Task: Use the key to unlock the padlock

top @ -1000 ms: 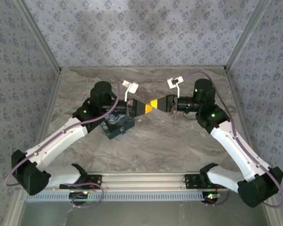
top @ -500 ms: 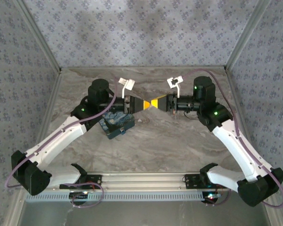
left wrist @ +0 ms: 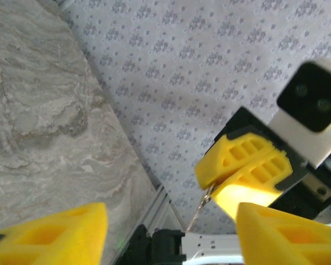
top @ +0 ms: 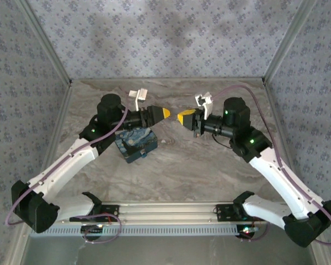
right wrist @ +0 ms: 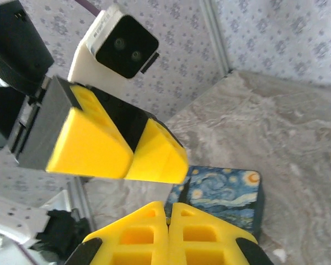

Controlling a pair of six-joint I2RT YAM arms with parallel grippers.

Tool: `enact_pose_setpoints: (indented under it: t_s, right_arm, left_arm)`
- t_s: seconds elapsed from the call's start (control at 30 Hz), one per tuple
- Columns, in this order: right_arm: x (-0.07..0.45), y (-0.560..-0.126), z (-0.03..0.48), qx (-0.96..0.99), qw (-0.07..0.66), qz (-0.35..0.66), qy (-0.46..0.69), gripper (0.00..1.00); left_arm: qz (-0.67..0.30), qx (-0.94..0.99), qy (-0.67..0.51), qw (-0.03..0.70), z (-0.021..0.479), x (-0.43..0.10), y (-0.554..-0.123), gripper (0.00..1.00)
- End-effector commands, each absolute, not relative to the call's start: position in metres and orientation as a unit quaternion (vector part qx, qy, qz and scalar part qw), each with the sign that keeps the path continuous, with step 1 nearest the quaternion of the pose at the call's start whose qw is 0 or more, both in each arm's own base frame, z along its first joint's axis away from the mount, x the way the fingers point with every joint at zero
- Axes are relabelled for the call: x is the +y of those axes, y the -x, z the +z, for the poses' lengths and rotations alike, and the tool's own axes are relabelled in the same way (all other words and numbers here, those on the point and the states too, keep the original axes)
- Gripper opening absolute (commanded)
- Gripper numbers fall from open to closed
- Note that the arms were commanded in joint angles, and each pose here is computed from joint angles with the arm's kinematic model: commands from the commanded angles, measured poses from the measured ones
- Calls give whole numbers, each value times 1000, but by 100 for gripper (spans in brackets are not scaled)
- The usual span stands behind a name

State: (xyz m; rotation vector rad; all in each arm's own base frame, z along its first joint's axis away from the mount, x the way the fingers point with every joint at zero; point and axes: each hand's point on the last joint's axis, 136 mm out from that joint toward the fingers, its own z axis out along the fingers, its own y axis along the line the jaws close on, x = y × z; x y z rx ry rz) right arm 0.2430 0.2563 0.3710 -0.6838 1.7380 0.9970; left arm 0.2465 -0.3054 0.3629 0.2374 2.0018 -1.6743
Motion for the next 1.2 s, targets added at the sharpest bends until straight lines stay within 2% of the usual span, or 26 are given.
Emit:
enact_pose_setpoints:
  t_s: [0.0, 0.13, 0.17, 0.2, 0.23, 0.47, 0.6, 0.7, 1.07, 1.17]
  right_arm:
    - [247, -259, 382, 689, 585, 311, 292, 0]
    - [245, -266, 381, 663, 648, 216, 306, 0]
    - [243, -267, 383, 649, 668, 192, 310, 0]
    - [242, -266, 386, 635, 685, 172, 314, 0]
    - [241, -266, 388, 624, 697, 154, 319, 0]
    - [245, -262, 406, 572, 735, 102, 350, 0]
    - [251, -258, 405, 560, 733, 93, 376, 0]
    - [257, -256, 400, 553, 730, 91, 390, 0]
    - [259, -258, 405, 537, 744, 76, 391, 0]
    - [262, -258, 403, 535, 743, 69, 397, 0]
  left_arm:
    - [-634, 725, -51, 263, 374, -304, -257, 65]
    - [-643, 729, -18, 234, 376, -308, -265, 64]
    - [-646, 731, -5, 220, 376, -310, -267, 66]
    - [-648, 733, 9, 205, 375, -311, -269, 72]
    - [-649, 736, 22, 190, 373, -312, -271, 73]
    - [-684, 721, 62, 90, 382, -328, -270, 66]
    - [-686, 721, 82, 46, 380, -333, -268, 63]
    - [-703, 705, 86, 37, 389, -335, -270, 57]
    - [-712, 698, 78, -4, 394, -351, -264, 51]
    - [-713, 697, 77, -7, 393, -352, -263, 45]
